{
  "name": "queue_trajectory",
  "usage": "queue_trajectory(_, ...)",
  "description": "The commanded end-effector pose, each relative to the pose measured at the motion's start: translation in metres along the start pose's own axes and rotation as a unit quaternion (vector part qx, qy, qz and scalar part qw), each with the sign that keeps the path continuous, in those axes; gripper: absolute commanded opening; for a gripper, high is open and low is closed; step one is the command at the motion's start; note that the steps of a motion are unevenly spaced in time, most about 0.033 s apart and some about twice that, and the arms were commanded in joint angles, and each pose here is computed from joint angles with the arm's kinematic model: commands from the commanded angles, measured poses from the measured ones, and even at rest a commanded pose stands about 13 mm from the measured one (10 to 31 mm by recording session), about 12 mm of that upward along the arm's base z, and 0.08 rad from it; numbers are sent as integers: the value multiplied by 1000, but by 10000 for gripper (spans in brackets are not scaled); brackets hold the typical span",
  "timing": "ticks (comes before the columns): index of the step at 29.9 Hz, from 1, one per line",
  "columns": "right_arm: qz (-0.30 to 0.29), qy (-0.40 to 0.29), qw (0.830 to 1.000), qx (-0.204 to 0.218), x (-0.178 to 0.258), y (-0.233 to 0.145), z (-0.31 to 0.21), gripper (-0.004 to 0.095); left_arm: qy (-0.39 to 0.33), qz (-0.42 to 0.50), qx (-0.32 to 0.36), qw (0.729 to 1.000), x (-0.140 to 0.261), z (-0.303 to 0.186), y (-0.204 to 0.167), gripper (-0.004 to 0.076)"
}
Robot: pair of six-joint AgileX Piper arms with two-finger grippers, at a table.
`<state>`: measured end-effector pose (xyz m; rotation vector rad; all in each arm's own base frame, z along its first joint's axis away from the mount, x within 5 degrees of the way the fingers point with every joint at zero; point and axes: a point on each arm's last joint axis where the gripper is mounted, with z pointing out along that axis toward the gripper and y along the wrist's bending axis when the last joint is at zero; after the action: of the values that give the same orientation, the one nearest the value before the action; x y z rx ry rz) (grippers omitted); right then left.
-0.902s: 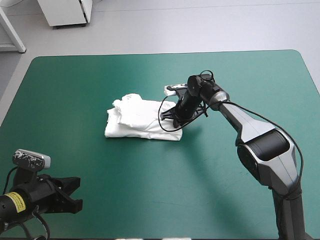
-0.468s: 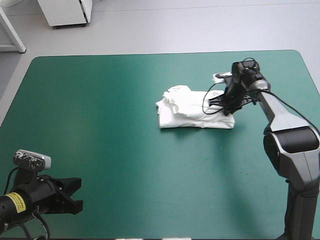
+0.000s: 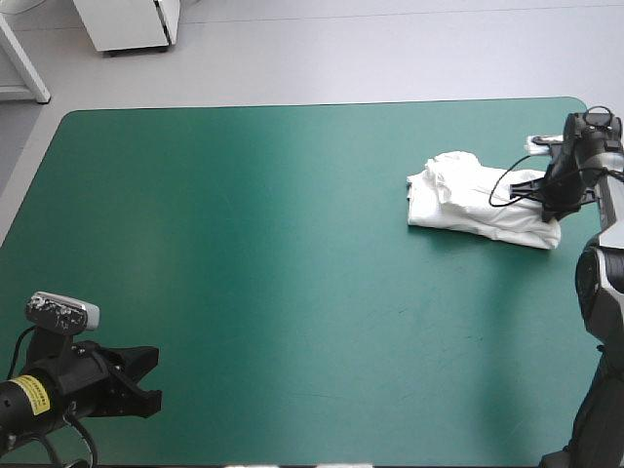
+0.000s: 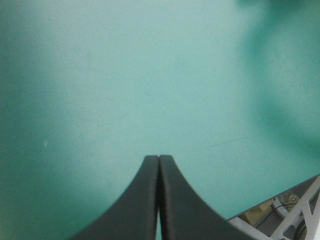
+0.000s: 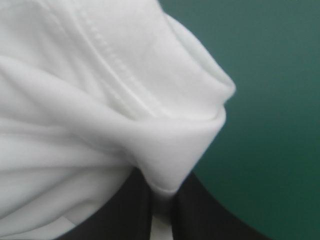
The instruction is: Fold the cloth
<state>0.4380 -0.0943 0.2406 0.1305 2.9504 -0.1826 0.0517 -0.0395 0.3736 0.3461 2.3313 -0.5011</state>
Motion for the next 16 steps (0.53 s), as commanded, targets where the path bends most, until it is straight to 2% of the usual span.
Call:
queue_trajectory(1, 22, -26, 998, 50, 9, -41, -37, -16, -33, -6, 14, 999, -9, -4, -4, -22)
queue_trajectory(9, 82, -17, 993, 82, 28, -102, -39, -17, -33, -6, 14, 999, -9, -4, -4, -22)
queue_trajectory(14, 112, -11, 990, 90, 38, -128, -38, -16, -33, -6, 14, 999, -9, -4, -4, -22)
queue_trajectory(16, 125, -15, 989, 80, 41, -133, -39, -17, -33, -6, 14, 999, -9, -4, -4, -22)
